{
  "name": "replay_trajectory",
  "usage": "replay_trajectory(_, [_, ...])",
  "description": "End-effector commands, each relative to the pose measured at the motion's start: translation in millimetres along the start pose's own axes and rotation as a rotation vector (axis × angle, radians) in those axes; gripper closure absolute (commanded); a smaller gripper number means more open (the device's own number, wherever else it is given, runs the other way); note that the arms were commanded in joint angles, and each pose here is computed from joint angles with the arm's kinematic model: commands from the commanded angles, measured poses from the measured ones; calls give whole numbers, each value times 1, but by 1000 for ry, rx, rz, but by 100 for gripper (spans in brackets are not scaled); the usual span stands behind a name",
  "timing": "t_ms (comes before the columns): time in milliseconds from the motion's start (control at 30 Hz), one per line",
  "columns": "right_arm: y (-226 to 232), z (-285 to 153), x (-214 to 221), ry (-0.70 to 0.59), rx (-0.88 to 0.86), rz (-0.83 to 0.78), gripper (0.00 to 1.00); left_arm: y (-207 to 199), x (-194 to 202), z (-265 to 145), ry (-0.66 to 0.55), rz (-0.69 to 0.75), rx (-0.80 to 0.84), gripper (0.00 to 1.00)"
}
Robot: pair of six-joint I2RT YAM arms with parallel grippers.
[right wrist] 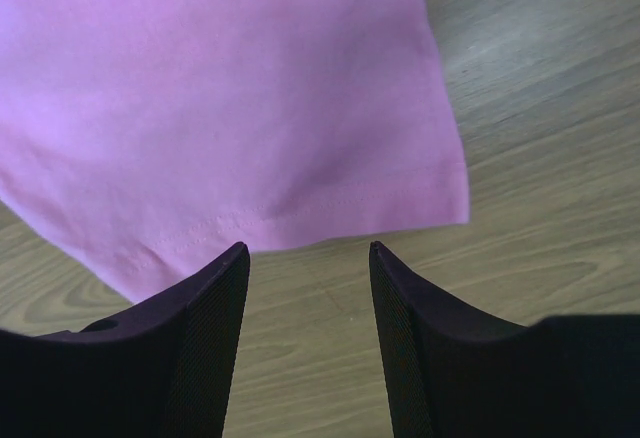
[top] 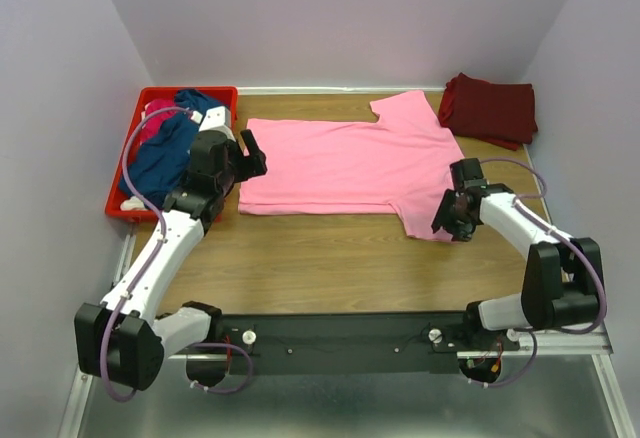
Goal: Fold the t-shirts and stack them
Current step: Fold the tshirt
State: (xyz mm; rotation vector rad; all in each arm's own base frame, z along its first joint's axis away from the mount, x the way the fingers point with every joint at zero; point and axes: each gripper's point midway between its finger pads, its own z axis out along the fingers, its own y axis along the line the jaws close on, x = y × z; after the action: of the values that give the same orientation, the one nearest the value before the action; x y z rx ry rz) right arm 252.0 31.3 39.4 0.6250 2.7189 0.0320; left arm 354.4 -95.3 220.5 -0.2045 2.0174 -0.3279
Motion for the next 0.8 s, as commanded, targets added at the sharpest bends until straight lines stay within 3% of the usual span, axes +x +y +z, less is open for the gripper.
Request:
replay_trajectory(0, [1, 16, -1, -13, 58, -5, 42, -17, -13, -8, -67, 1, 87, 14])
replay_trajectory(200, [-2, 34, 15, 37, 88, -32, 48, -11, -5, -13, -62, 0, 72, 14])
replay_trajectory(300, [-4, 35, 15, 36, 97, -36, 71, -8, -1, -15, -58, -1, 65, 14])
replay_trajectory(333, [-2, 31, 11, 20, 86, -43, 83, -7, -1, -17, -62, -4, 62, 14])
replay_trajectory(433, [6, 22, 0, -10, 57, -53, 99, -4, 3, -17, -60, -5, 53, 14])
replay_trajectory(633, [46, -15, -69, -154, -34, -62, 99, -2, 7, -16, -48, 0, 46, 14])
replay_trajectory(767, [70, -10, -113, -195, -29, -76, 99, 1, 15, -15, -23, -1, 37, 14])
